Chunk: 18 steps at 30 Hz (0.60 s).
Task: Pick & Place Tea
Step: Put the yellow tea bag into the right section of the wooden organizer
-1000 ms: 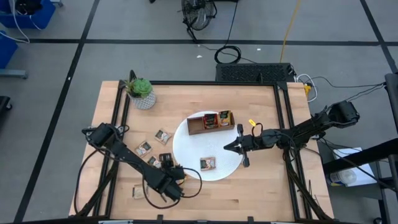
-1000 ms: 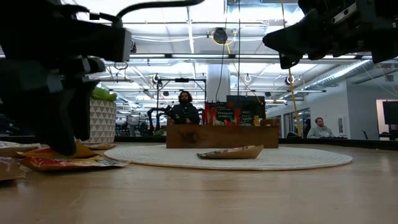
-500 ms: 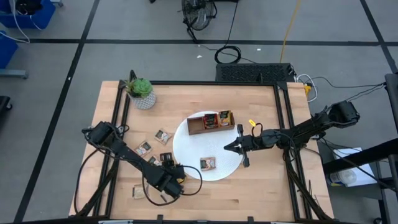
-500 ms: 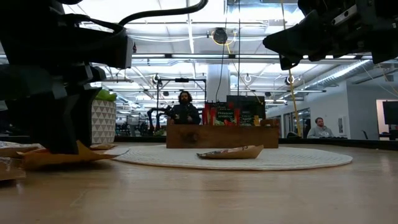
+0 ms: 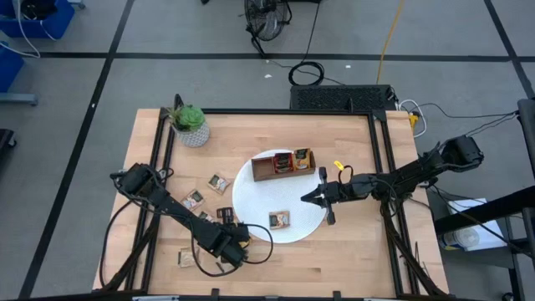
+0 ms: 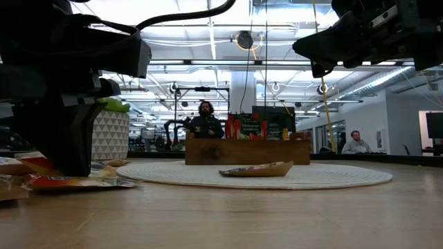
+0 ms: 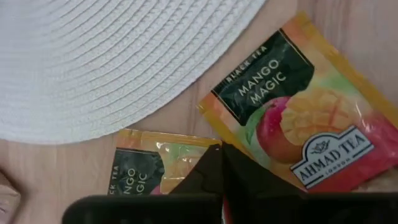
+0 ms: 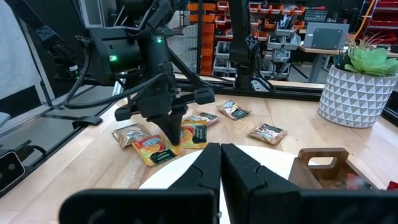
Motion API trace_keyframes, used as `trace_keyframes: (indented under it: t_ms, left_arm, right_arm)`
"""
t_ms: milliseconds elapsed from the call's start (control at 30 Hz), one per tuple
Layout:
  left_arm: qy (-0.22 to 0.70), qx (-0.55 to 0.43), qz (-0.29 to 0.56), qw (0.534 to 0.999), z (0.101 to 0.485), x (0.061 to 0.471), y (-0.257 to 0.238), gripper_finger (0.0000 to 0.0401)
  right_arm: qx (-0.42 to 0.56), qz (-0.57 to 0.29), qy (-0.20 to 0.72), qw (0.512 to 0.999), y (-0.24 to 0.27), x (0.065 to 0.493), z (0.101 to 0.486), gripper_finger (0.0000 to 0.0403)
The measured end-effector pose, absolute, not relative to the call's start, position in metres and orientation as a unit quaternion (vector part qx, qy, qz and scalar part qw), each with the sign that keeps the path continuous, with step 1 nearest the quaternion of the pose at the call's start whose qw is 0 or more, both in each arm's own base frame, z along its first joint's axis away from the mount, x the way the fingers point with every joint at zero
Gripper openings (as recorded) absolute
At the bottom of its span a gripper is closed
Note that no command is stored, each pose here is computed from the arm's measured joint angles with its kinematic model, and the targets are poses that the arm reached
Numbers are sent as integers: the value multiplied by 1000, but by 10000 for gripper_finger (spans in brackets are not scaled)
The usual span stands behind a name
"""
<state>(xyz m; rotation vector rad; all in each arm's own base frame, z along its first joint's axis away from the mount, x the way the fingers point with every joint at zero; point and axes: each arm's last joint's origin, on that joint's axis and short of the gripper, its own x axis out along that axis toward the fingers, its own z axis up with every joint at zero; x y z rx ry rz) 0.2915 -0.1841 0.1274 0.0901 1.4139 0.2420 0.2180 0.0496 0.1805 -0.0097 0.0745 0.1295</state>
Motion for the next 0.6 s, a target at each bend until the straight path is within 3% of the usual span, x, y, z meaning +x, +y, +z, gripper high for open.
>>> trace_keyframes:
  t_ms: [233, 500, 600]
  left_arm:
    - [690, 125, 130, 701, 160, 289, -186, 3]
    - [567, 328, 180, 733, 209, 309, -185, 1]
    - [522, 424, 179, 718, 211, 319, -181, 1]
  right_arm:
    - [0, 65, 37, 997, 50, 218, 181, 0]
    - [-2, 10, 50, 999, 47, 221, 175, 0]
    - [-7, -12, 58, 998, 45, 221, 172, 0]
